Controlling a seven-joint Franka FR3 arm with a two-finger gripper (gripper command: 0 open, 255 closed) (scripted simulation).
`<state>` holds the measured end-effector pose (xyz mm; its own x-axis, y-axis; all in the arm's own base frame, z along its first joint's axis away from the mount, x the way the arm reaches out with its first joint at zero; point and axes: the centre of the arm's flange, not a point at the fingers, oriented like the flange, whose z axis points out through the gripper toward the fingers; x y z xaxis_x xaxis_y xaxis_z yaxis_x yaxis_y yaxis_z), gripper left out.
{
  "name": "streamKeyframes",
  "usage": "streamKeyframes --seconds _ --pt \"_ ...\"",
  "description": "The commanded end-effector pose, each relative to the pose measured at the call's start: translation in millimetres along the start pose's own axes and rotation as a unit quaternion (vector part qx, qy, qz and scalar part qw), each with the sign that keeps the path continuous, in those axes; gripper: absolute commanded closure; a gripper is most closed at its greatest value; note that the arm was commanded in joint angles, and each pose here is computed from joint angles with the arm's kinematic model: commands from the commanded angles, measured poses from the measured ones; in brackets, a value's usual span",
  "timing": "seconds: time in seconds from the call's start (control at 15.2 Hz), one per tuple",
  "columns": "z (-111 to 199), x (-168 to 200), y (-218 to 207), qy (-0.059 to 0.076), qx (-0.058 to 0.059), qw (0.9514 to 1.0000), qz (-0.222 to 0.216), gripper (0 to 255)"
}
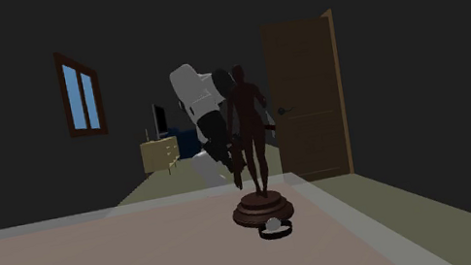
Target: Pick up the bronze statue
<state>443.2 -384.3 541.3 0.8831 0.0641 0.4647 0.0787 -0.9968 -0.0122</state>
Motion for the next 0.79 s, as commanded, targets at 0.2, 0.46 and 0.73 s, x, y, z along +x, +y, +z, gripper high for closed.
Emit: streamKeyframes --seconds 0.2,0.46,0.73 --pt "-9 4 -1 -0.001 0.0 1.0 0.0 255" --pt "-27 14 -1 -0.001 0.0 1.0 0.0 255" --pt "-46 24 -1 -0.001 0.0 1.0 0.0 255"
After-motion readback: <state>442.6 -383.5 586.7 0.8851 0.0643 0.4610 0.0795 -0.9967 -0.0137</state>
